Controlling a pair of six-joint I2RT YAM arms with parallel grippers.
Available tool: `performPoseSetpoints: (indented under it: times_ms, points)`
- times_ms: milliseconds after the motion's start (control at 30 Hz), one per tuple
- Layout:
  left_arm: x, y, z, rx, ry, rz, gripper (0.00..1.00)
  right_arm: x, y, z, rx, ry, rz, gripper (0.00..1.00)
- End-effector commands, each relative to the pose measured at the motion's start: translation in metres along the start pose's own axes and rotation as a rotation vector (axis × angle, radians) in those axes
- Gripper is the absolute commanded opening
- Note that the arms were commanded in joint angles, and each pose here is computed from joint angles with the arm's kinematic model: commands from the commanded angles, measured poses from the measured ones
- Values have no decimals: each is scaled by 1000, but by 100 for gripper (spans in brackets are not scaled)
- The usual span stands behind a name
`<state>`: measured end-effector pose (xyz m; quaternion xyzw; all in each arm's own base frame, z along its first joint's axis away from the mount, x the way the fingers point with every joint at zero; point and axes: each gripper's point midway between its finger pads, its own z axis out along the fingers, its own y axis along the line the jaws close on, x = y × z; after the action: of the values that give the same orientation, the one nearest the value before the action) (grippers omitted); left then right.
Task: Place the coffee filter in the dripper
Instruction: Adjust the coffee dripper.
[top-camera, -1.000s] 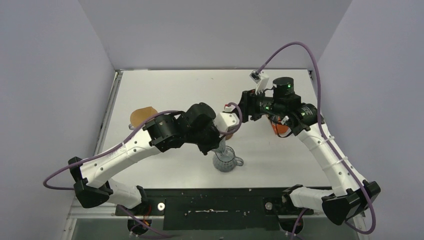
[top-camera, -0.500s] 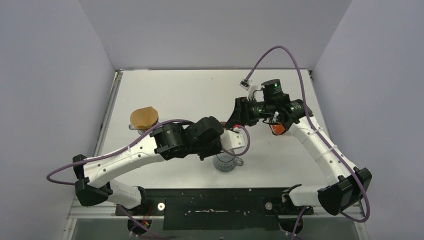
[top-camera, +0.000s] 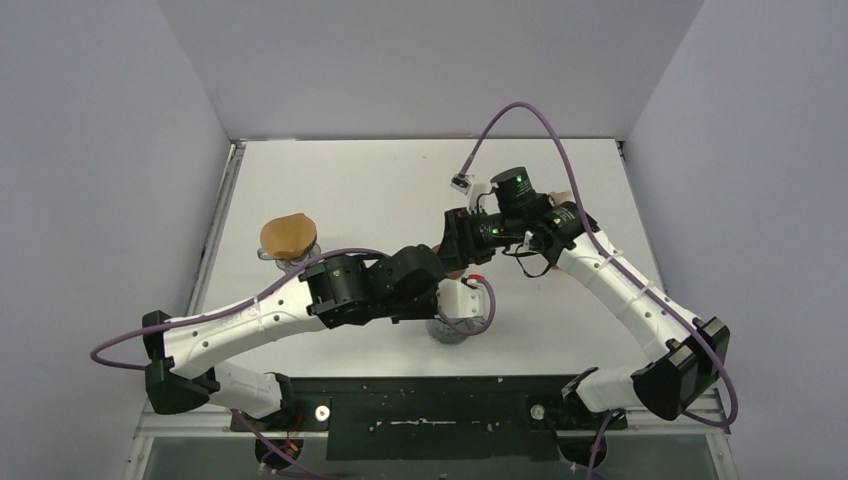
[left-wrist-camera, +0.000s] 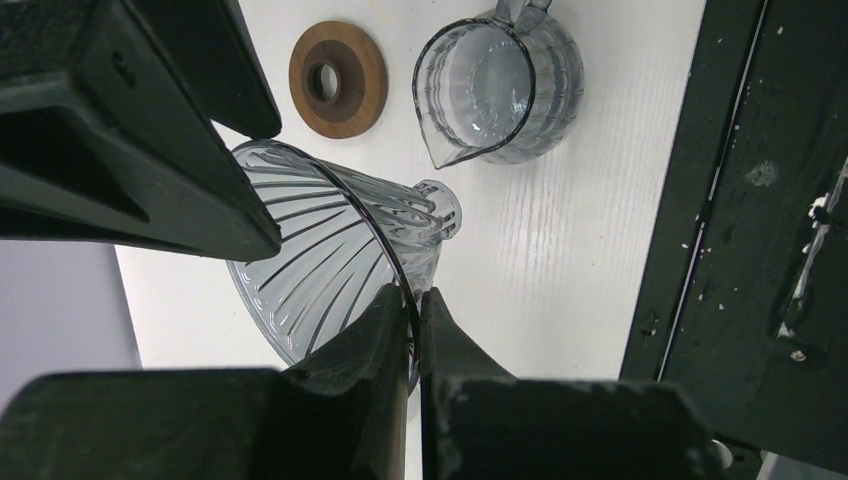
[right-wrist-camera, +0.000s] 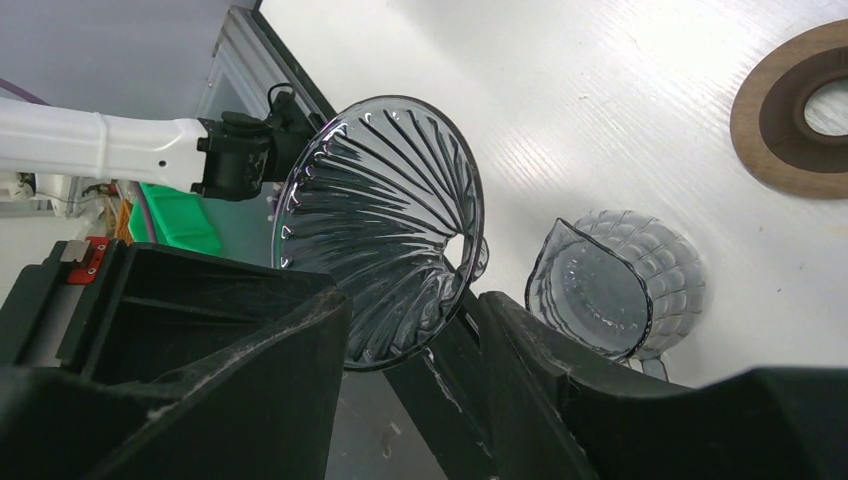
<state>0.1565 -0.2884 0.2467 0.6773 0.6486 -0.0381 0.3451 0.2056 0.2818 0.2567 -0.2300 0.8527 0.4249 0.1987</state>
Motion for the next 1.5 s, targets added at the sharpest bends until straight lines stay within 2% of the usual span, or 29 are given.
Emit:
performPoseSetpoints:
  times_ms: [0,433,733,833,1100,1233,1467]
  points:
    - [-13,12,-11,-52,-74,62,0,-13,5,0,5,-37,-14,49]
    - [-12,9,-10,-57,-72,88,0,-6,-9,6,51,-9,14,36]
    - [-11,10,-8,-60,-66,100,0,-5,-9,8,47,-3,23,13]
    - [-10,9,-7,-61,-63,99,0,-5,-9,8,46,2,25,1]
    - [-5,12,-3,-83,-32,97,0,-4,-8,7,47,0,30,0]
    - [-2,13,-1,-95,-14,83,22,-4,-8,6,48,-8,29,0]
    - [-6,15,-2,-104,-36,63,40,-4,-12,1,85,-24,28,0]
